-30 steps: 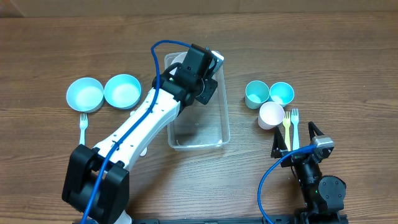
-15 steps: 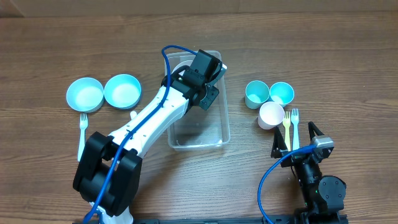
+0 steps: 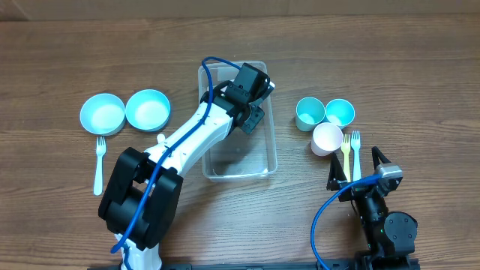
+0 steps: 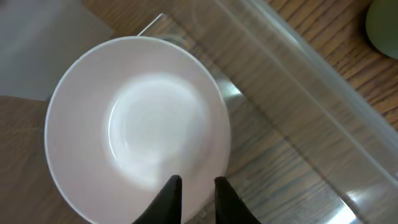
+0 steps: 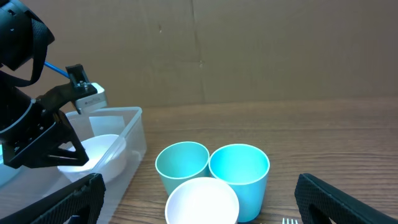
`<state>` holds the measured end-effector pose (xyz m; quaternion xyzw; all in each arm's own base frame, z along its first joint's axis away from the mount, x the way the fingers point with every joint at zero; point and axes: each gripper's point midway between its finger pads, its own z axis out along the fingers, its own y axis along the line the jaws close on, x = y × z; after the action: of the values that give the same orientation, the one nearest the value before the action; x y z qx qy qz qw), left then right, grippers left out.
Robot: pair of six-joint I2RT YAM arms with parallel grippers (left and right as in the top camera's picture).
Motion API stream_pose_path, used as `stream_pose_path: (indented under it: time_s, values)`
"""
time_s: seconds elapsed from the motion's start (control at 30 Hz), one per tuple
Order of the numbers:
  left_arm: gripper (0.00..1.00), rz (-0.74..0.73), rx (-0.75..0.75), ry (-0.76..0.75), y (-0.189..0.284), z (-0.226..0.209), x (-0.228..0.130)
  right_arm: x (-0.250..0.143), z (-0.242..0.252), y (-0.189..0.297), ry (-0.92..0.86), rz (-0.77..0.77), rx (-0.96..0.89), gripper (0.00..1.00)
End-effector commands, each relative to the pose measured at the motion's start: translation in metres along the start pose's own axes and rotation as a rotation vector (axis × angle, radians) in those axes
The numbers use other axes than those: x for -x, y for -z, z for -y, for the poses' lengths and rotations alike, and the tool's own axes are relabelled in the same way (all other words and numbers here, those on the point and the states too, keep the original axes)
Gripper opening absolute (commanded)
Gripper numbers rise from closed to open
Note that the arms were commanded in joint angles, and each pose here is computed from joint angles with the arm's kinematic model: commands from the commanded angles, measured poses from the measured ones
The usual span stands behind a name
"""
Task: Pack container
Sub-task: 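Carry the pink bowl with the left gripper into the clear container, then release the pink bowl and grasp the light-blue bowl rim with left gripper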
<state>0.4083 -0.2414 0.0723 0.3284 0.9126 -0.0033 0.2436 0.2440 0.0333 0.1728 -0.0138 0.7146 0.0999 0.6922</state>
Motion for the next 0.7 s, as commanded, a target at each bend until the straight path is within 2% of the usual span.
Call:
stream_pose_path:
  time_s: [0.0,0.17,0.23,0.3,0.4,0.5,0.53,0.67]
  values:
    - [0.27,0.026,0.04,-0.006,0.015,-0.011,0.019,-0.001,0.002,0.0,0.003,0.006,-0.011,1.0]
    - [0.35,0.05,0.131,0.092,0.07,-0.035,0.043,-0.001,0.002,0.0,0.003,0.006,-0.011,1.0]
    - [0.41,0.045,0.201,0.17,0.099,-0.051,0.043,-0.001,0.002,0.0,0.003,0.006,-0.011,1.0]
    - [0.43,0.03,0.272,0.238,0.126,-0.066,0.035,-0.001,0.002,0.0,0.003,0.006,-0.011,1.0]
    - [0.43,-0.049,0.346,0.368,0.159,-0.088,-0.001,-0.001,0.002,0.0,0.003,0.006,-0.011,1.0]
    - [0.55,-0.172,0.372,0.515,0.178,-0.107,-0.046,-0.001,0.002,0.0,0.003,0.006,-0.011,1.0]
    - [0.58,-0.208,0.368,0.542,0.179,-0.113,-0.057,-0.001,0.002,0.0,0.004,0.006,-0.011,1.0]
    - [0.57,-0.29,0.279,0.658,0.168,-0.135,-0.09,-0.001,0.002,0.0,0.004,0.006,-0.011,1.0]
